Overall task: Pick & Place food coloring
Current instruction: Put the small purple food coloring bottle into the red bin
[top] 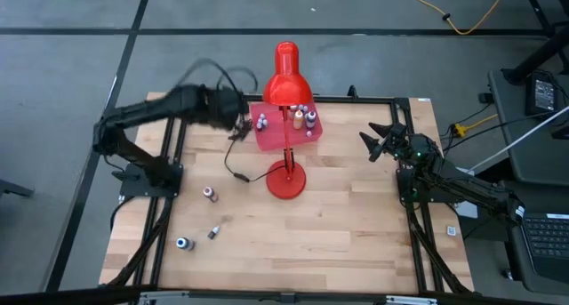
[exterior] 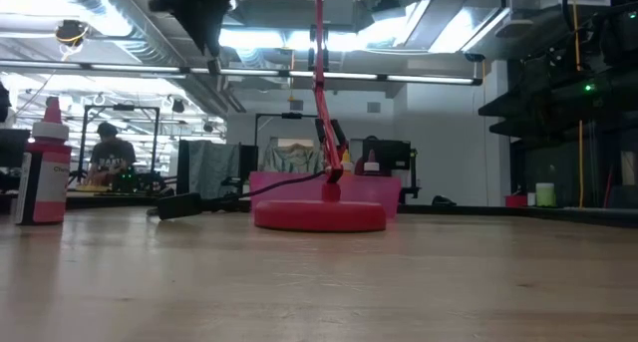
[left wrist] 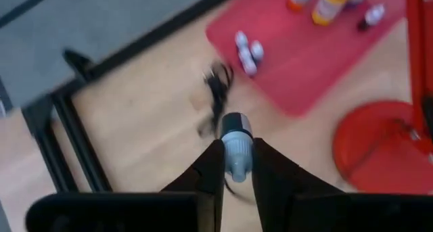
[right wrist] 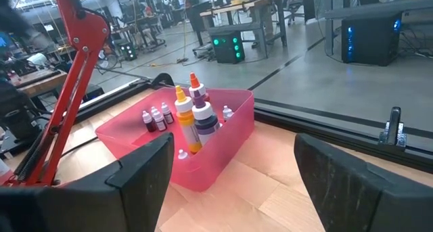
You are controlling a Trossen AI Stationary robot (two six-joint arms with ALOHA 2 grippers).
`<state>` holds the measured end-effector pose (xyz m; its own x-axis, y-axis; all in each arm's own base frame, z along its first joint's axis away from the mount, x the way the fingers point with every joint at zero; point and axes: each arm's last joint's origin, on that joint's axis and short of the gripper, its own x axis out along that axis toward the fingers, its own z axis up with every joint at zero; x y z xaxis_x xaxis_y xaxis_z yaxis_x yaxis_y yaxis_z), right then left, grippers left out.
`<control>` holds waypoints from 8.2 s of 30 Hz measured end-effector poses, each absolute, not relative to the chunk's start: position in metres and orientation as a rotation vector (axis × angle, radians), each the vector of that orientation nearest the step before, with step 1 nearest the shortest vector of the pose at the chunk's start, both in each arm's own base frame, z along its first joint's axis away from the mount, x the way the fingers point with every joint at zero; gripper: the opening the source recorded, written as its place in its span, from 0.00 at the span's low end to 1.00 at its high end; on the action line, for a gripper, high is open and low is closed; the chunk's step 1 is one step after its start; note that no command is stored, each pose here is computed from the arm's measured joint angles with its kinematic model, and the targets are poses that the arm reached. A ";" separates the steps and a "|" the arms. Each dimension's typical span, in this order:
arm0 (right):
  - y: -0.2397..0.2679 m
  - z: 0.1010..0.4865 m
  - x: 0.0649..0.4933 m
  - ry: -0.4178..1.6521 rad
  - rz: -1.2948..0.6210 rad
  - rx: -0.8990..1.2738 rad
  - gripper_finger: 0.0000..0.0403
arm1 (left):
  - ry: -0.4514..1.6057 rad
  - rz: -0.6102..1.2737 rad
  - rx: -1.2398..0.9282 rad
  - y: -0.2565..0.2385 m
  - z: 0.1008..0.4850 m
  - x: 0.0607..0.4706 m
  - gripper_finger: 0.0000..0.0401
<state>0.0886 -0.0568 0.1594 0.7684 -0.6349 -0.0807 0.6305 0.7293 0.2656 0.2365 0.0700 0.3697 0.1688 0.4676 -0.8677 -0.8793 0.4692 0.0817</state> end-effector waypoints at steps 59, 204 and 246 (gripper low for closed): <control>-0.057 0.159 0.089 -0.016 -0.697 0.286 0.76 | 1.272 0.462 -0.325 0.255 0.181 0.328 0.16; -0.057 0.159 0.089 -0.017 -0.697 0.286 0.76 | 2.158 0.421 -0.854 -0.104 0.100 0.296 0.52; -0.057 0.159 0.089 -0.016 -0.697 0.286 0.76 | 1.829 0.537 -0.820 -0.097 0.169 0.295 0.12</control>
<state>0.0886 -0.0568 0.1595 0.7684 -0.6350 -0.0803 0.6306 0.7296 0.2648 0.2946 -0.0969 0.1694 -0.2517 -0.2899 -0.9234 -0.7429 0.6693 -0.0076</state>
